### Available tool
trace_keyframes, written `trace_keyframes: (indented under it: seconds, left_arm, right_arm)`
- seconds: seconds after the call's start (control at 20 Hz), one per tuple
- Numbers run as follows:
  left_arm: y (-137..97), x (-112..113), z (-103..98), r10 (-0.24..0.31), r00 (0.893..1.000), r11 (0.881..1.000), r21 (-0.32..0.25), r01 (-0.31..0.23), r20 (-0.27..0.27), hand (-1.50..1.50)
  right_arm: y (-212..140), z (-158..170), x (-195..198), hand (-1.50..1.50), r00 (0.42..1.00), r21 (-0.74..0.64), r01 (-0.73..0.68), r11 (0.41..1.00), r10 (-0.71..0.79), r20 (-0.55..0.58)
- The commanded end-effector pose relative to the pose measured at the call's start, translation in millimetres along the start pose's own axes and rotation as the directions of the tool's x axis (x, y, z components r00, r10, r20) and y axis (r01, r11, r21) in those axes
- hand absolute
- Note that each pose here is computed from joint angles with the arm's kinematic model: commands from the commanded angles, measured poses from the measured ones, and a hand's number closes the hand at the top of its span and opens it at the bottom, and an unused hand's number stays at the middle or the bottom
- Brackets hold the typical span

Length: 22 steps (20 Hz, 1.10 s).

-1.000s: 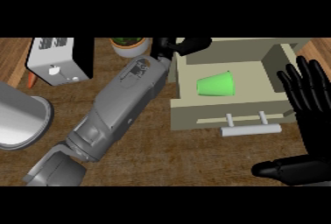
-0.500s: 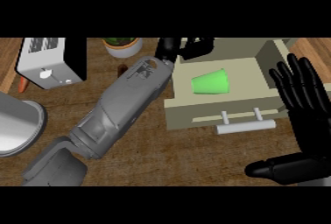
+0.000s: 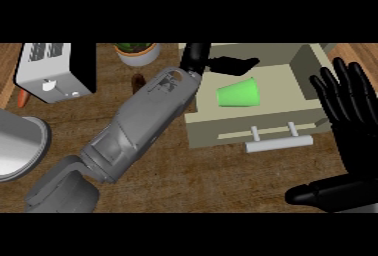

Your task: Pick up the cup, place it into the drawer and close the drawer

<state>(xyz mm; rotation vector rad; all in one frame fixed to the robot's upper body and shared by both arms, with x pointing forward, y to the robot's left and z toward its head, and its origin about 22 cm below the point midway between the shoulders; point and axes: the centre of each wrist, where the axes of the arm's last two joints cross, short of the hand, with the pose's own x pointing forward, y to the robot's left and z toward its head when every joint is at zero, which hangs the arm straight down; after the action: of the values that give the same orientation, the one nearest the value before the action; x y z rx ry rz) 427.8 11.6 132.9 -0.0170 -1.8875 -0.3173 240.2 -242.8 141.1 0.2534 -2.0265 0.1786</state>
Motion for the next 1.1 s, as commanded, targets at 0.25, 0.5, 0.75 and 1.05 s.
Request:
trace_keyframes:
  seconds: [0.25,0.5,0.75,1.05]
  left_arm:
    - [-9.8,22.1,0.0,0.22,0.968,0.975,-0.01,-0.221,0.12,-1.5]
    - [1.6,12.2,0.5,0.317,0.944,0.948,-0.018,-0.317,0.093,-1.5]
    - [13.9,32.3,1.1,0.356,0.926,0.93,0.049,-0.364,0.126,-1.5]
    - [75.1,5.5,28.6,0.372,0.923,0.916,0.124,-0.382,0.098,-1.5]
  right_arm:
    - [-4.3,11.3,-6.8,-1.5,0.996,0.009,0.09,0.996,-0.09,-0.018]
    - [-13.2,21.2,5.8,1.5,0.998,0.029,0.069,0.997,-0.069,-0.01]
    - [-17.1,20.7,21.5,1.5,0.995,0.156,-0.082,0.984,0.089,-0.039]
    - [-28.8,23.8,25.1,1.5,0.97,0.204,-0.218,0.954,0.235,-0.064]
